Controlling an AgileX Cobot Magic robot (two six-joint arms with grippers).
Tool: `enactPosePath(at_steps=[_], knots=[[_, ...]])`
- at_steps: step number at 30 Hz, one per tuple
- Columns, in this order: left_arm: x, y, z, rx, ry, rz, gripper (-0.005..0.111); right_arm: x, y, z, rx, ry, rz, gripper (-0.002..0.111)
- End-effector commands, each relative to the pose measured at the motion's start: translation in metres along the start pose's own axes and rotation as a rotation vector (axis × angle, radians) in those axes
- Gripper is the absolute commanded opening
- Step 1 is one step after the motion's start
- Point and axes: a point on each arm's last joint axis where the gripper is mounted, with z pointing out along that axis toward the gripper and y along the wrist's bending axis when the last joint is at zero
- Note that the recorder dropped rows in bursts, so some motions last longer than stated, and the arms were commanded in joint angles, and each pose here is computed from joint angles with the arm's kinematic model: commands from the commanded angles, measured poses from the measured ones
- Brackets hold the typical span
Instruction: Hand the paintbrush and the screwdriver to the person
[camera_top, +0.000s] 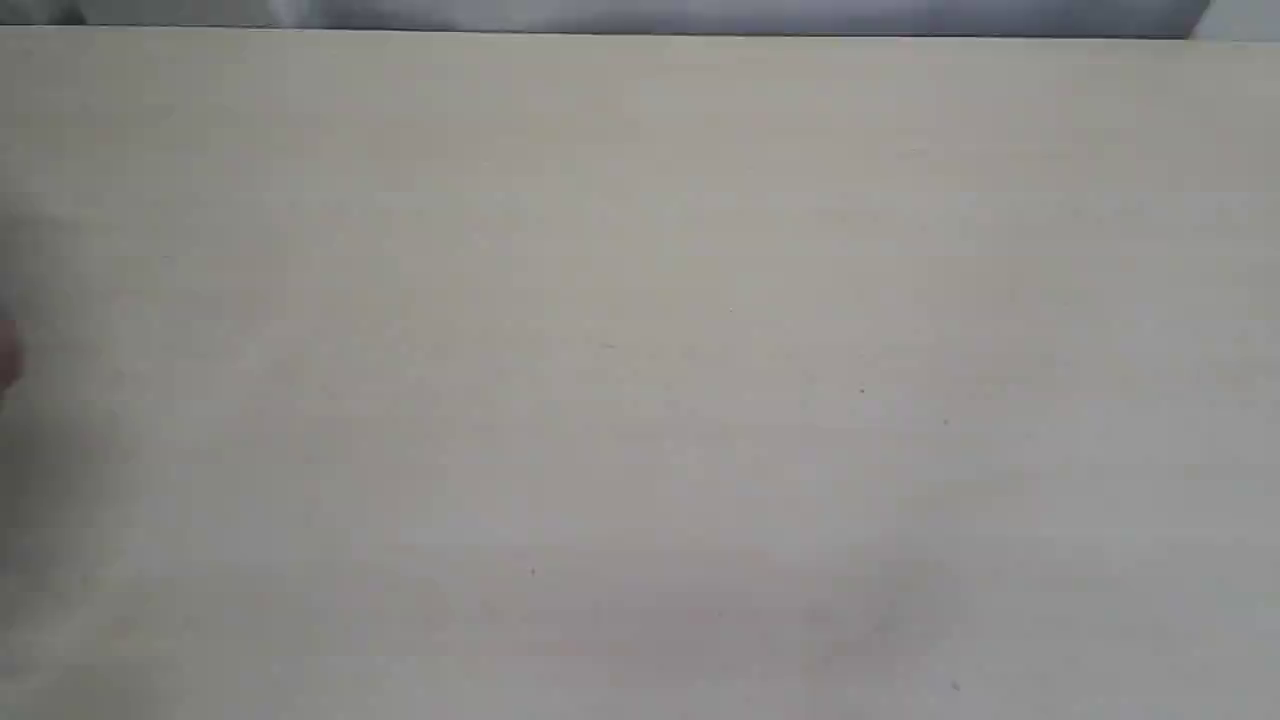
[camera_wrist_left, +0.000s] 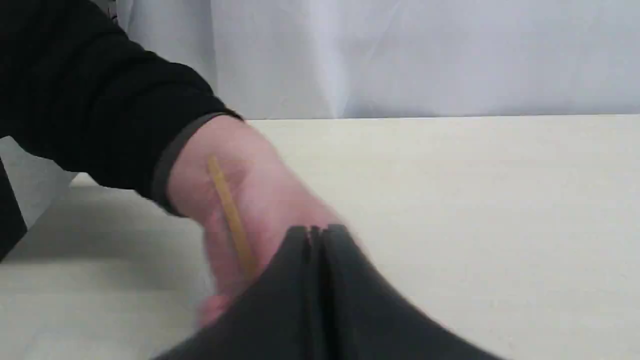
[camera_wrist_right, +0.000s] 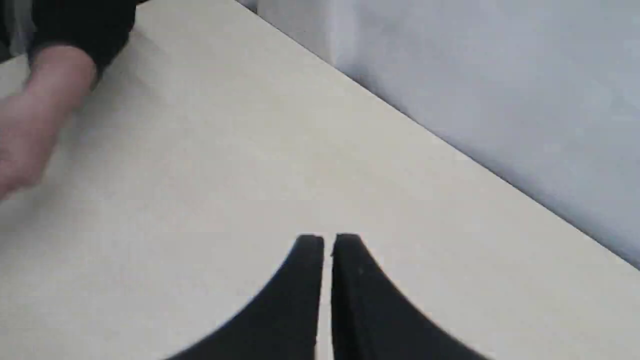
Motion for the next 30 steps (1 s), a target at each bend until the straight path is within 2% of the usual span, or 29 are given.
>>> enactPosePath(at_steps=[1, 6, 16, 25, 30], knots=[[0.0, -0.001, 0.0, 0.009, -0.006, -0.003, 0.0, 0.018, -0.016, -0.033, 0.049, 0.0, -0.016, 0.004], [0.0, -0.001, 0.0, 0.009, -0.006, -0.003, 0.0, 0.052, -0.036, -0.075, 0.111, -0.063, 0.063, 0.004], [0.0, -0.001, 0.0, 0.01, -0.006, -0.005, 0.0, 0.135, -0.061, -0.139, 0.096, -0.18, 0.135, 0.004], [0.0, -0.001, 0.0, 0.01, -0.006, -0.005, 0.0, 0.196, -0.066, -0.168, -0.002, -0.25, 0.254, 0.004], [0.0, -0.001, 0.0, 0.01, -0.006, -0.005, 0.0, 0.212, -0.066, -0.173, -0.035, -0.273, 0.286, 0.004]])
